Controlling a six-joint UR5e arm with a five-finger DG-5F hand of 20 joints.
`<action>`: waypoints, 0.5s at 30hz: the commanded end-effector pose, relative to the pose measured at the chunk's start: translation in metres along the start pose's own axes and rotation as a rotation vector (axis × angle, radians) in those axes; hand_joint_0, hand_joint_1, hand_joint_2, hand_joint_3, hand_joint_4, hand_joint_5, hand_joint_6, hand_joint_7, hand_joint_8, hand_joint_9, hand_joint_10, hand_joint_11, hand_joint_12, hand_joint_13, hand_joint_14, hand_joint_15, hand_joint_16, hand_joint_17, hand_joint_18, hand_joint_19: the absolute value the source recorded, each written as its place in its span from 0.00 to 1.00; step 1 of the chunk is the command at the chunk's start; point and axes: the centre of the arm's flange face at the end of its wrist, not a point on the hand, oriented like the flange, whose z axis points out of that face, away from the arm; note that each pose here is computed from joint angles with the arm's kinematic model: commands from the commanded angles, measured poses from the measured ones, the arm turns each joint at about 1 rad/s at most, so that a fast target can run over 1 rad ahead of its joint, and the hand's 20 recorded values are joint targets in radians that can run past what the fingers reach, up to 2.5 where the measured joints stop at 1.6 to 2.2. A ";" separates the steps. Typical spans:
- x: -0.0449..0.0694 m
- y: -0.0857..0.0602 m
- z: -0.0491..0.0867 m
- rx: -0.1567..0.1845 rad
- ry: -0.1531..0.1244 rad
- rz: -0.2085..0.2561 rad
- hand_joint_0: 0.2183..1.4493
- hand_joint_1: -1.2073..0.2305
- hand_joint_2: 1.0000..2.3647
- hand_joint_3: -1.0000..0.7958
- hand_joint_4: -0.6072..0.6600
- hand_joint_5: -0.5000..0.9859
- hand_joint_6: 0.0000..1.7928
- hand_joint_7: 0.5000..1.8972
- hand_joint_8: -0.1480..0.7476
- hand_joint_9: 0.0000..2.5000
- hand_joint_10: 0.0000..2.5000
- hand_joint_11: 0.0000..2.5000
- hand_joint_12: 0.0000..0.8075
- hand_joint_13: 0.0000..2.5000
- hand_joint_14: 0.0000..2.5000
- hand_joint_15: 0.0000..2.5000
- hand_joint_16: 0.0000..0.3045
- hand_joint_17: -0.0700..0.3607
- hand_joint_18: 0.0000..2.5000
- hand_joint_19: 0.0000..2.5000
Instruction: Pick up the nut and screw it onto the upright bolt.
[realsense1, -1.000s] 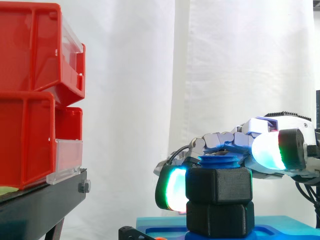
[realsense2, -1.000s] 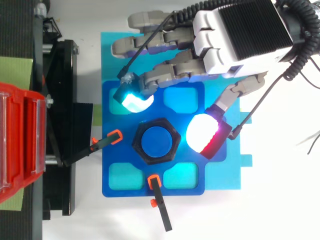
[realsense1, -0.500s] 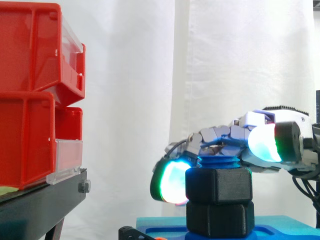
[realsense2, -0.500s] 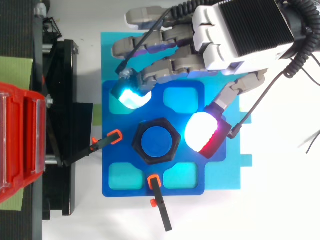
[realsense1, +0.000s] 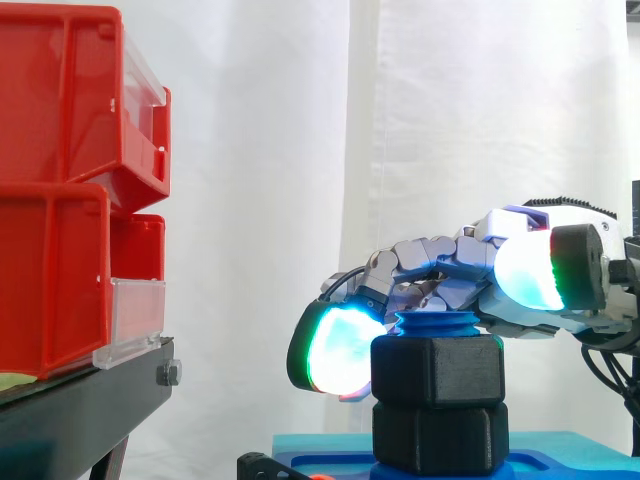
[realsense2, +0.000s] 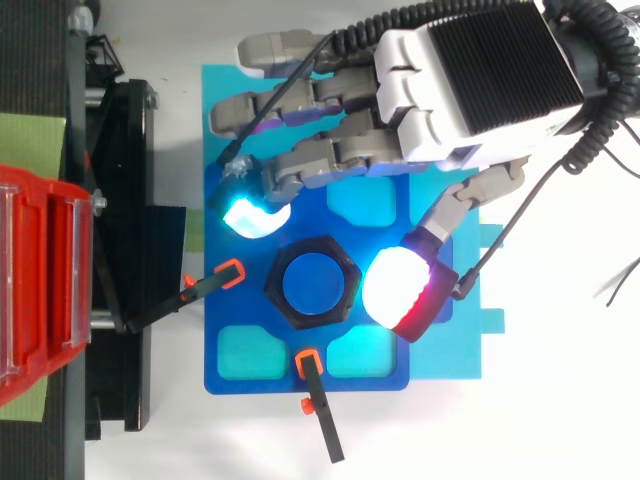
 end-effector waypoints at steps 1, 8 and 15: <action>0.001 0.001 0.000 0.001 0.003 0.002 0.21 0.71 0.00 0.28 0.64 0.32 0.28 0.31 0.39 0.29 0.00 0.00 0.32 0.11 0.00 0.00 0.10 0.32 0.00 0.00; 0.006 0.008 0.004 -0.005 0.016 0.010 0.22 0.69 0.00 0.28 0.64 0.32 0.28 0.34 0.39 0.30 0.00 0.00 0.32 0.12 0.00 0.00 0.10 0.32 0.00 0.00; 0.007 0.012 0.006 -0.010 0.018 0.011 0.22 0.68 0.00 0.28 0.64 0.32 0.28 0.36 0.39 0.30 0.00 0.00 0.32 0.12 0.00 0.00 0.10 0.32 0.00 0.00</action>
